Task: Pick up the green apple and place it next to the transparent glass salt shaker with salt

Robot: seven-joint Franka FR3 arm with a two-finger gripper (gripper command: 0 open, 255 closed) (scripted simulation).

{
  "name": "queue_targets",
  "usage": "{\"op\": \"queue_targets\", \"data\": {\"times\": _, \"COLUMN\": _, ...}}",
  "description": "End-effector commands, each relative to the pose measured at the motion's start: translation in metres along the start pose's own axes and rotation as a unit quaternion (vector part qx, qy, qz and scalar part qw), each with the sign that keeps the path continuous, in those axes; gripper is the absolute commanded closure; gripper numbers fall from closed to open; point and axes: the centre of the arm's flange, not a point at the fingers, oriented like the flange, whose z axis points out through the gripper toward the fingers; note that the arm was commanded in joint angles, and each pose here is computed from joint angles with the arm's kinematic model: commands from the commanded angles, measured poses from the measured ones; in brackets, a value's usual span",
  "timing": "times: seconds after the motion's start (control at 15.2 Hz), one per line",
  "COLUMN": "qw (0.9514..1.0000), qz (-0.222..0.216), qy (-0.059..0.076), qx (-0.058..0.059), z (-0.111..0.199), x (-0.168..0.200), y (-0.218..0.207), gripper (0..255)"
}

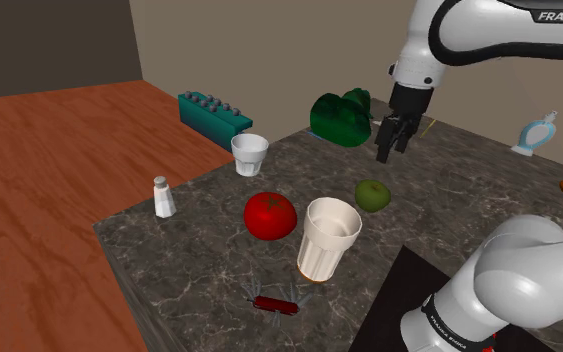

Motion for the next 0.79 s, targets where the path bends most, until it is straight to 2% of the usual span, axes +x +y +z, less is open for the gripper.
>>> {"op": "queue_targets", "data": {"times": 0.0, "qw": 0.9999, "qz": 0.008, "qy": -0.004, "qx": 0.008, "z": 0.016, "x": 0.008, "y": 0.023, "gripper": 0}}
{"op": "queue_targets", "data": {"times": 0.53, "qw": 0.9982, "qz": 0.038, "qy": -0.024, "qx": 0.04, "z": 0.088, "x": 0.043, "y": 0.105, "gripper": 0}}
{"op": "queue_targets", "data": {"times": 0.73, "qw": 0.9981, "qz": 0.039, "qy": -0.025, "qx": 0.041, "z": 0.1, "x": 0.043, "y": 0.107, "gripper": 0}}
